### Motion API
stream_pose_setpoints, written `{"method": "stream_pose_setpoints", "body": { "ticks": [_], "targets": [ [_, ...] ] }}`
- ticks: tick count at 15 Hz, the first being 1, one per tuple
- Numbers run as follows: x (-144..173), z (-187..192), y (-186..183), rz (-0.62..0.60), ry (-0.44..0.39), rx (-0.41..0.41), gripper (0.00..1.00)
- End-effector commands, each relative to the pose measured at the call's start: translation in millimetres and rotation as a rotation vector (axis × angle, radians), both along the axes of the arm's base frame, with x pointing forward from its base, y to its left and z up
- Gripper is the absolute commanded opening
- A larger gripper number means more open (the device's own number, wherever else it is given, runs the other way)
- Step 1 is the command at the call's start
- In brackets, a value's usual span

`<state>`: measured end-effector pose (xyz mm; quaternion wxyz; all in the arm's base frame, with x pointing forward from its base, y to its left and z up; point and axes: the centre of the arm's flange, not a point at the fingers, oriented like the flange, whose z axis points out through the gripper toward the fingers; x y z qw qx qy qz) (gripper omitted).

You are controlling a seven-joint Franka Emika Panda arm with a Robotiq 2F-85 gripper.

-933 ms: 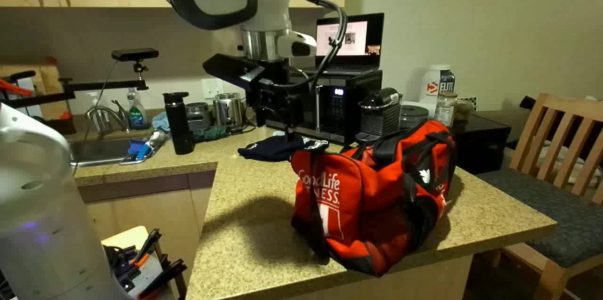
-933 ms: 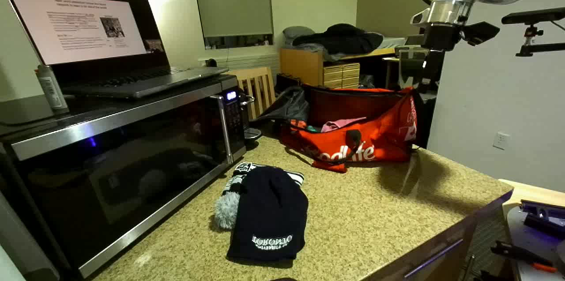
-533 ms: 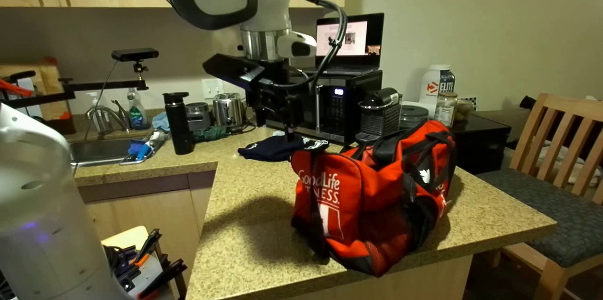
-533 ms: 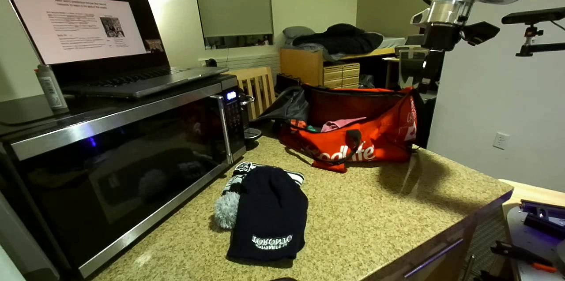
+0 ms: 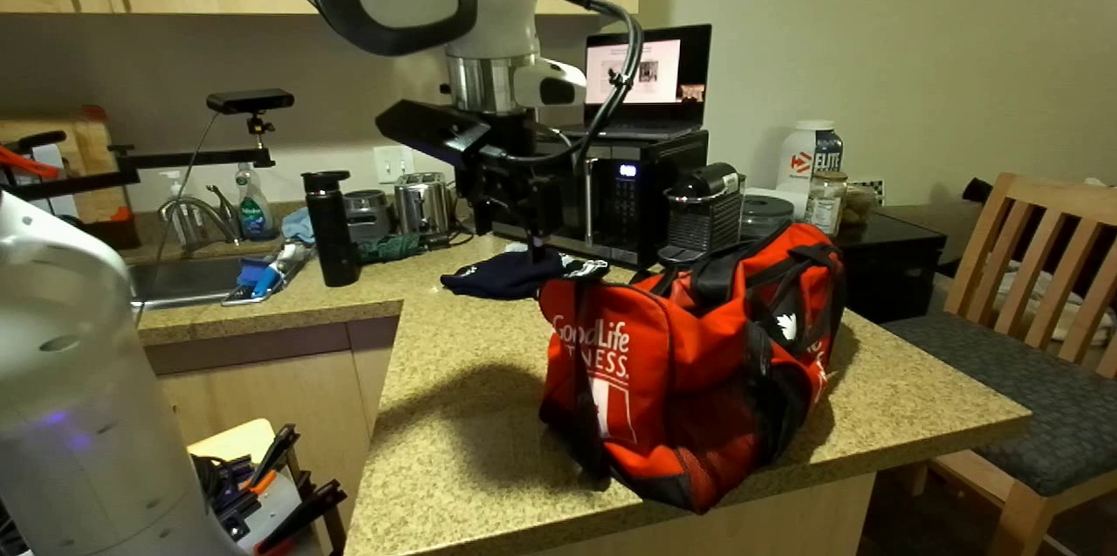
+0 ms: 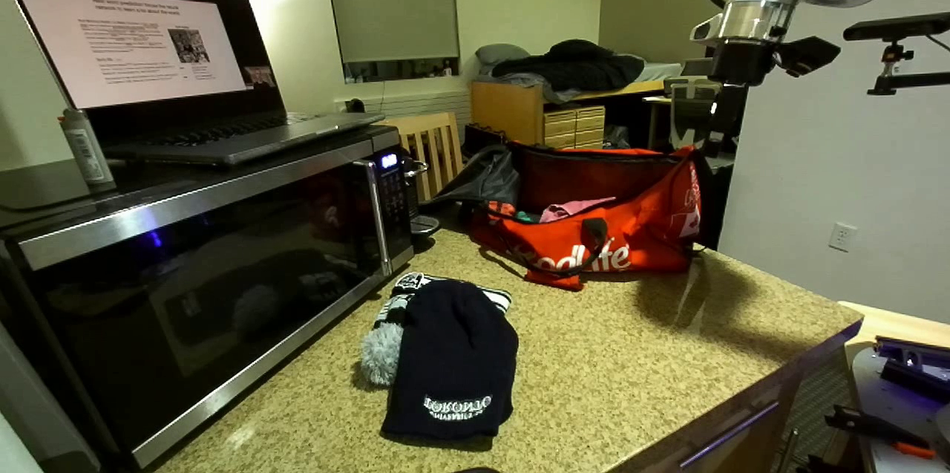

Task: Put the head sock in the orange bag

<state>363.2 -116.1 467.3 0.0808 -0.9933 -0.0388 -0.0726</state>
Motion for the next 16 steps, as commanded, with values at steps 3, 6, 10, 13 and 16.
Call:
{"method": "stream_pose_setpoints", "body": {
  "ticks": [3,6,10,13,16],
  "targets": [
    [17,-2,18,0.069,0.017,-0.004,1.0],
    [34,-4,41,0.15,0.028,-0.003,1.0],
    [66,-6,73,0.273,0.046,-0.001,1.0],
    [85,-9,88,0.346,0.062,0.0,1.0],
    [101,-14,96,0.392,0.08,-0.01,1.0]
  ]
}}
